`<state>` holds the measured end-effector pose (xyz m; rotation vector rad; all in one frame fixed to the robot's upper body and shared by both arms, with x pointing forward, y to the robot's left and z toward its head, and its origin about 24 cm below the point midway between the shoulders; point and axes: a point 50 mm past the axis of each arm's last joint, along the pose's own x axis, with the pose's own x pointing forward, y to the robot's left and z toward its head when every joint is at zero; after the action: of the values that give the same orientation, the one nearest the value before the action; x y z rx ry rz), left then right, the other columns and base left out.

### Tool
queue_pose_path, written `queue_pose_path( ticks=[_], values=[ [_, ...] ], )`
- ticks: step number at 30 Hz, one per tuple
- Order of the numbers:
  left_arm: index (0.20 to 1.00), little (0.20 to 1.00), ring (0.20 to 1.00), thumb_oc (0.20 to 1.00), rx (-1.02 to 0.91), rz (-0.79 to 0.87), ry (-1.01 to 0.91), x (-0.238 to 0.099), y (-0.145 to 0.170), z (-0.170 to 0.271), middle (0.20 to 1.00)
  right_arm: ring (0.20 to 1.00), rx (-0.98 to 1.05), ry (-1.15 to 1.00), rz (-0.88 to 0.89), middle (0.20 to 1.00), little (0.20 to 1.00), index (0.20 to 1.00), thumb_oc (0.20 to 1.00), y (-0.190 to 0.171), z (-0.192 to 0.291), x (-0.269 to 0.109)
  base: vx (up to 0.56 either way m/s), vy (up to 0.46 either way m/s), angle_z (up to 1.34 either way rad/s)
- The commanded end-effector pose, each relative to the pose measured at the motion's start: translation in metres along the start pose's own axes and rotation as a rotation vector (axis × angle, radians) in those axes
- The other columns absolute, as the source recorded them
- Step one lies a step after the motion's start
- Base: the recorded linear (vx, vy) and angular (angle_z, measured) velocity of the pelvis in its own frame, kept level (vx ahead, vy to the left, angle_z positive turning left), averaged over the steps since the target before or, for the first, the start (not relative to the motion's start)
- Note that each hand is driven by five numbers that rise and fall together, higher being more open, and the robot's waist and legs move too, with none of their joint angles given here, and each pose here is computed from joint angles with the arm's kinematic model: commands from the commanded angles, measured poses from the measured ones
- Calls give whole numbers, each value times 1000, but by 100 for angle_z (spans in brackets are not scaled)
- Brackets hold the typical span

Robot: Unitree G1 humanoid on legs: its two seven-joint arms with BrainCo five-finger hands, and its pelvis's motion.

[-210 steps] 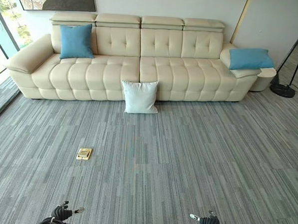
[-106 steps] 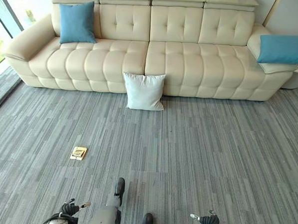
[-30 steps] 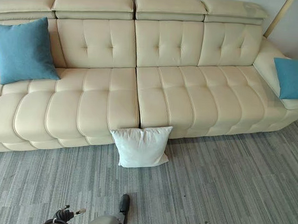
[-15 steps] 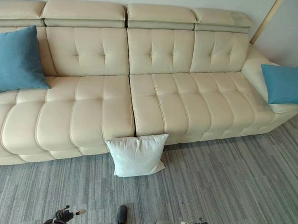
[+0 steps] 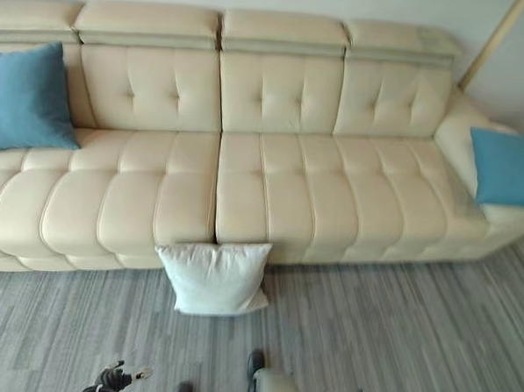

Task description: Pick up all the scattered cushions and arrange them neatly on the sofa.

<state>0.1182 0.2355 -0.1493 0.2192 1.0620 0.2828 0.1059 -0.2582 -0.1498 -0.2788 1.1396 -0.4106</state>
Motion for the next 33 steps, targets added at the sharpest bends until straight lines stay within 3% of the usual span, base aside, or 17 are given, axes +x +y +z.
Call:
queue_pose_path(
  ticks=[1, 12, 25, 33],
  values=[
    [1000, 1000, 1000, 1000, -14, 11, -92, 5, 2, 30, 1000, 1000, -5, -17, -23, 1000, 1000, 1000, 1000, -8, 2, 1, 196, -174, 4],
    [1000, 1000, 1000, 1000, -23, 0, -112, 4, 0, 34, 1000, 1000, -70, -89, -36, 1000, 1000, 1000, 1000, -13, 22, 4, 118, -38, 13],
    [1000, 1000, 1000, 1000, 15, 2, -81, 3, 1, 23, 1000, 1000, -140, -75, 4, 1000, 1000, 1000, 1000, 2, 15, 1, 98, 147, -11],
    [1000, 1000, 1000, 1000, 17, 65, -158, 7, 19, 49, 1000, 1000, -139, -143, 53, 1000, 1000, 1000, 1000, 21, 36, -2, -52, 99, -13]
  ],
)
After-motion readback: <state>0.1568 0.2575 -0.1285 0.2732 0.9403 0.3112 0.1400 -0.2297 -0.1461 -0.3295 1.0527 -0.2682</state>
